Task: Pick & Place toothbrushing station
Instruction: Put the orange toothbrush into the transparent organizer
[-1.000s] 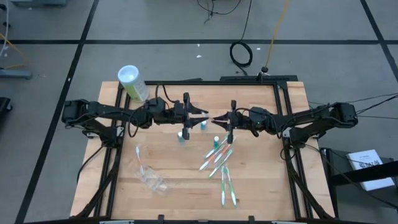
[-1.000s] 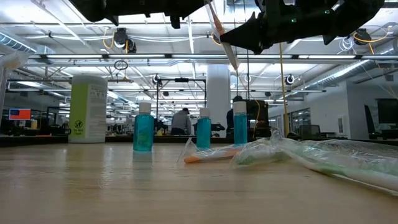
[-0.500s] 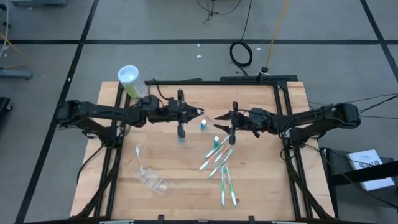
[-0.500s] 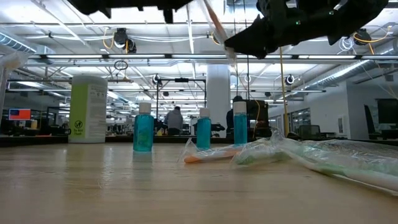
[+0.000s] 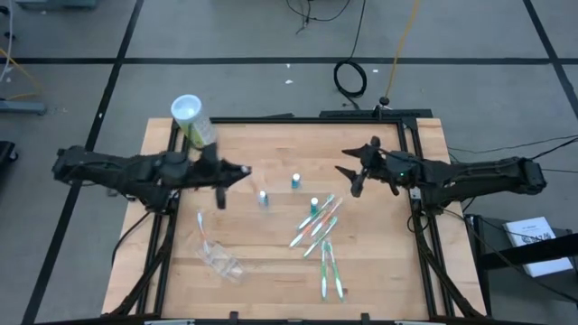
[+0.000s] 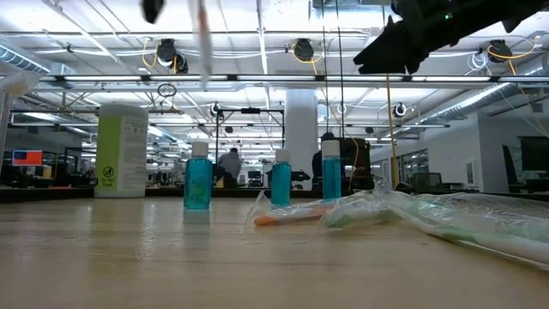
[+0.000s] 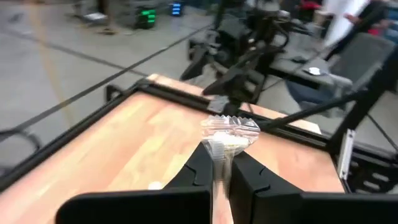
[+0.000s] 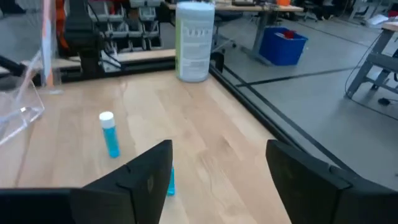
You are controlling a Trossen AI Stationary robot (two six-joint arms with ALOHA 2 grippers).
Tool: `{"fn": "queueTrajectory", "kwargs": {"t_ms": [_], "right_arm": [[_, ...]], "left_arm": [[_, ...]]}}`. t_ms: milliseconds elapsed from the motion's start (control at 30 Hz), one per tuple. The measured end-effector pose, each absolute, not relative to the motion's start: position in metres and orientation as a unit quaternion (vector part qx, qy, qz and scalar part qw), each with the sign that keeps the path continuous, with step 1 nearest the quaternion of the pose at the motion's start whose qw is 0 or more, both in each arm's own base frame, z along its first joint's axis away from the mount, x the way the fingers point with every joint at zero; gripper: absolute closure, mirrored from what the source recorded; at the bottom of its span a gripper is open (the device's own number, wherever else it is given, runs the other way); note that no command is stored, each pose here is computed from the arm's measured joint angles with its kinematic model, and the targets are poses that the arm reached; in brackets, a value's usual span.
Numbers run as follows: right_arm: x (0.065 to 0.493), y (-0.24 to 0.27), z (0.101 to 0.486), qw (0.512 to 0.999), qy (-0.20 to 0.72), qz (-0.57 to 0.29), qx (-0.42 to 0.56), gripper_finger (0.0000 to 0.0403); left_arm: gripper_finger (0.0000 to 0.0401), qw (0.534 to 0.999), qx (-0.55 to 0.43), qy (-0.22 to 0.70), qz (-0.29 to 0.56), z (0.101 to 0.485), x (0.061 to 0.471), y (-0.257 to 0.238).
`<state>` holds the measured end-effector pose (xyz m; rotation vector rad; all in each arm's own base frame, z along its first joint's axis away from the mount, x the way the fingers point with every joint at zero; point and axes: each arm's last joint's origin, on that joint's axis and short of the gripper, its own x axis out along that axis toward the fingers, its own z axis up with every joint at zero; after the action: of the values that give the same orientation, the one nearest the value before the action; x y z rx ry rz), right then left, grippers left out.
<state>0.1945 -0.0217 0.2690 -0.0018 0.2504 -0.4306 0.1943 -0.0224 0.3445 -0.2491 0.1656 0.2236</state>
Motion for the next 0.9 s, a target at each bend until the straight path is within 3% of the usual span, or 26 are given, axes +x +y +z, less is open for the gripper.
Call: {"fn": "queueTrajectory", "kwargs": {"t_ms": [433, 633, 900], "right_arm": [[0.2, -0.022, 0.277, 0.974, 0.08, -0.21, -0.038, 0.016], [0.204, -0.023, 0.276, 0.974, 0.078, -0.21, -0.046, 0.016], [0.207, -0.023, 0.275, 0.974, 0.076, -0.21, -0.042, 0.0161]], "left_arm": [[0.0394, 0.947, -0.243, 0.115, 0.176, 0.313, 0.132, -0.098], [0.0394, 0.937, -0.277, 0.169, 0.129, 0.301, 0.111, -0.114], [0.0394, 0.933, -0.259, 0.23, 0.099, 0.316, 0.087, -0.098]]}}
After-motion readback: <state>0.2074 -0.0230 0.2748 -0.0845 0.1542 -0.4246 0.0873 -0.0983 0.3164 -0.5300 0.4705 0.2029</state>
